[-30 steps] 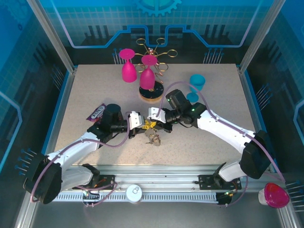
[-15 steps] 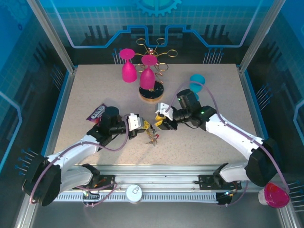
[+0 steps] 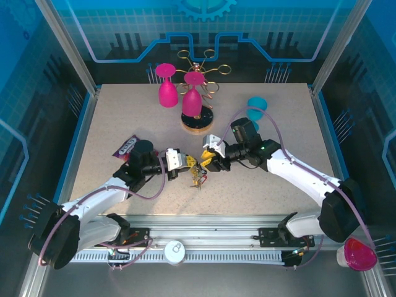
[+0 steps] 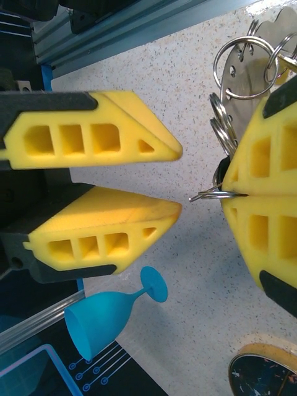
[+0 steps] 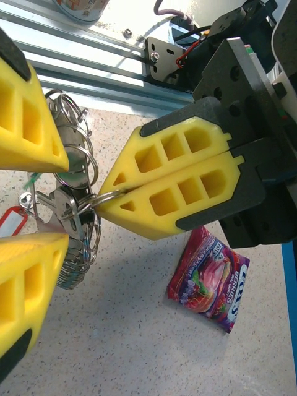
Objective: Put the keys on the keyring
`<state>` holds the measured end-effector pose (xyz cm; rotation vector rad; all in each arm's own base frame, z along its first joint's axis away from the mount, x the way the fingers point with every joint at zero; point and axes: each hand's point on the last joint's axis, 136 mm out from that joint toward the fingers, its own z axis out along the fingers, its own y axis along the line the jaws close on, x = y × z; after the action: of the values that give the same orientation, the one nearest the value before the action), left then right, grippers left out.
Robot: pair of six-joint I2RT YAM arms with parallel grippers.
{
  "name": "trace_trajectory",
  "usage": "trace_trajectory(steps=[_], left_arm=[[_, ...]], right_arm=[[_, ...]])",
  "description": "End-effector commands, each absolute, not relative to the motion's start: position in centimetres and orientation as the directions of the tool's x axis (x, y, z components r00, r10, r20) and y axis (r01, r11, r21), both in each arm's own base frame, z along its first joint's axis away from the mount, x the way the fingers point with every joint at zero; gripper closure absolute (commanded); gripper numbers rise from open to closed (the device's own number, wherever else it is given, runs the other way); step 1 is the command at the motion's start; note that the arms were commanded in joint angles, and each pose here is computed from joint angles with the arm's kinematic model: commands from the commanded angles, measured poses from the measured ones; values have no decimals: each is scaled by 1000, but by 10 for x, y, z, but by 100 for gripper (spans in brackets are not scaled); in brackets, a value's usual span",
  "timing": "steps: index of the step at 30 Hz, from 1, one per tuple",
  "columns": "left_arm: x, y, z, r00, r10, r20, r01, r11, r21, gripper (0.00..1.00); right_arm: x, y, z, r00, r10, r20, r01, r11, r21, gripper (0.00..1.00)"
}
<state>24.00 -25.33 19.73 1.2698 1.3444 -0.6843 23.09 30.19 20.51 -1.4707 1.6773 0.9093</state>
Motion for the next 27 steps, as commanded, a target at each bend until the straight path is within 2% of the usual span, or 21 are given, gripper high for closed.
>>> trace_trajectory(steps=[1, 6, 10, 17, 27], left_arm=[[231, -257, 212, 245, 239, -940, 930, 217, 298, 100], [230, -258, 212, 245, 235, -941, 932, 209, 295, 100], [229, -258, 212, 243, 235, -941, 934, 206, 292, 100], [229, -258, 212, 242, 235, -941, 933, 208, 292, 100], [224, -258, 219, 268, 210, -940, 931, 195, 309, 100]], right_arm=[[227, 309, 211, -82, -463, -883, -996, 61, 61, 71], [229, 312, 209, -82, -461, -884, -996, 56, 63, 73], [230, 314, 207, -83, -461, -883, -996, 51, 67, 79], [228, 313, 208, -91, -450, -889, -996, 36, 84, 100], [238, 300, 184, -174, -524, -834, -984, 117, 132, 100]])
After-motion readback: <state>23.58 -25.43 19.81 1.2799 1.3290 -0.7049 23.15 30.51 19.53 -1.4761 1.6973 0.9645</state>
